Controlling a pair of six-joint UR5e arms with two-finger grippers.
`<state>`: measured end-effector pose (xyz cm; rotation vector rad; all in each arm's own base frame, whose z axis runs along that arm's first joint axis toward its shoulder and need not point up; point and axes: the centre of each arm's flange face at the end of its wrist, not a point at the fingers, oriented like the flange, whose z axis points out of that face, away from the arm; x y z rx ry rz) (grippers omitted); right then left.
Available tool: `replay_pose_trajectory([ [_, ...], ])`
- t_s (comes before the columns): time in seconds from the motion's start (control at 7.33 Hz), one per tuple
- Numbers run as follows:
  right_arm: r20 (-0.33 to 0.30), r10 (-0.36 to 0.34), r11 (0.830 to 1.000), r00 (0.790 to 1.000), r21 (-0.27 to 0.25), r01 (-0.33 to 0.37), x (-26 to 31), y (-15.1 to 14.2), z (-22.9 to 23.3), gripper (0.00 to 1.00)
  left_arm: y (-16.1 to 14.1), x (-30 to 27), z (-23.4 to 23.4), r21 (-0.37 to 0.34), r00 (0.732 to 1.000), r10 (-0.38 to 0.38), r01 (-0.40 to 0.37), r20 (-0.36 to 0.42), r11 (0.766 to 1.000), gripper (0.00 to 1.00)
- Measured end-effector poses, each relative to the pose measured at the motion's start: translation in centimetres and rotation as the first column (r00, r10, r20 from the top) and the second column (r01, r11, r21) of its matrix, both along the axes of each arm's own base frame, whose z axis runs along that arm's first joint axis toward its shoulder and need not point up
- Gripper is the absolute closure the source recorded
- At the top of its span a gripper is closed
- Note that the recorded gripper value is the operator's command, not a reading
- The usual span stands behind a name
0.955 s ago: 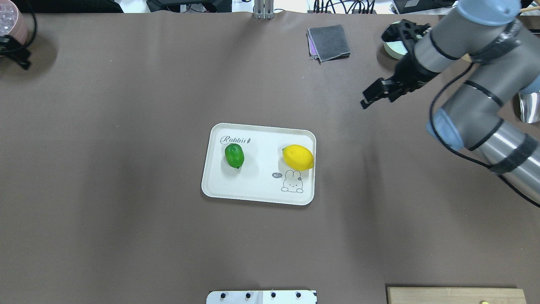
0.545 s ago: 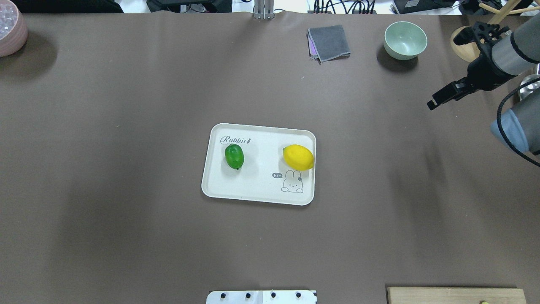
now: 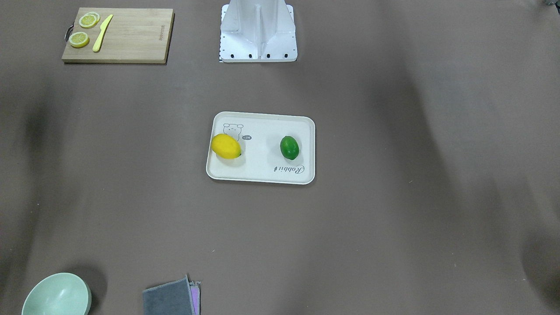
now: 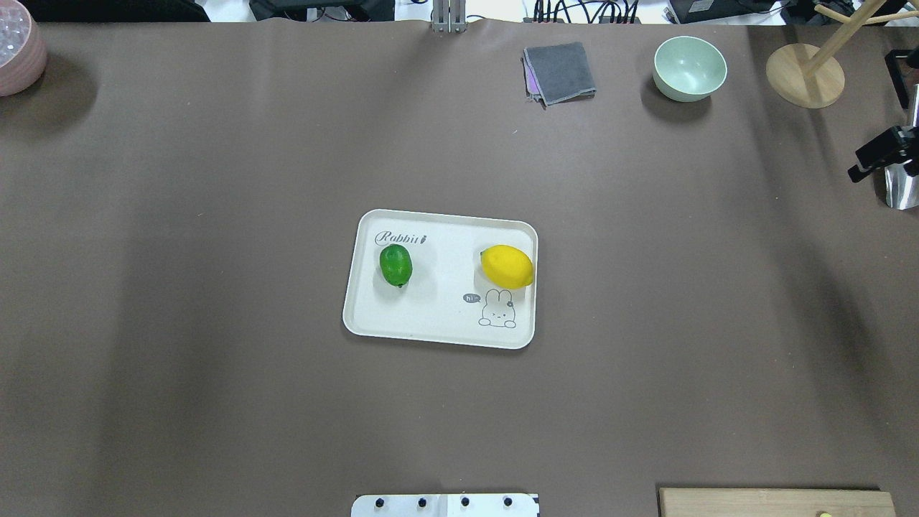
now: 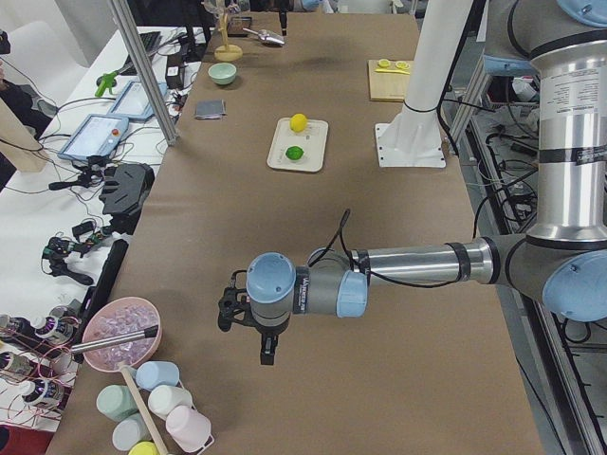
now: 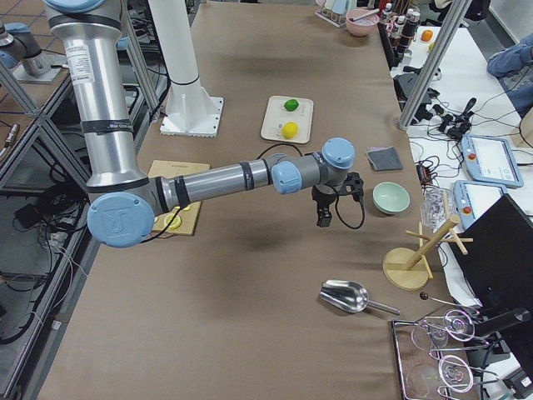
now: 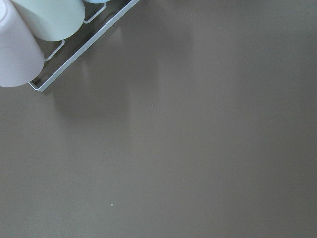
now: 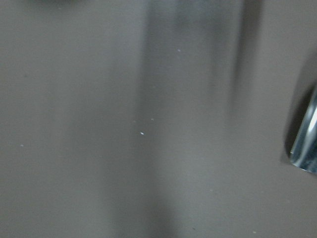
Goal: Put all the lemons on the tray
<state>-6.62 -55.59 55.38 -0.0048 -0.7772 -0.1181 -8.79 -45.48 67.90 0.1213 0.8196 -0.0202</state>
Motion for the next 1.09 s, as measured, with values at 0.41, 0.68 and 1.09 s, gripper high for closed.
replay_pose_trajectory([
  [0.41, -0.062, 0.023, 0.993, 0.998, -0.118, -0.030, 5.8, -0.5, 2.4, 0.00, -2.7, 1.1, -2.7, -0.042, 0.999, -0.047, 0.047, -0.002, 0.998, 0.01],
  [0.68, -0.061, 0.045, 0.987, 0.997, -0.150, -0.054, 7.5, -0.3, 3.3, 0.00, -4.5, 2.6, -5.2, -0.073, 0.999, -0.039, 0.042, 0.035, 0.996, 0.01],
  [1.09, -0.059, 0.051, 0.986, 0.997, -0.159, -0.060, 7.8, -0.2, 3.5, 0.00, -4.4, 3.1, -5.8, -0.088, 0.999, -0.030, 0.034, 0.045, 0.996, 0.01],
])
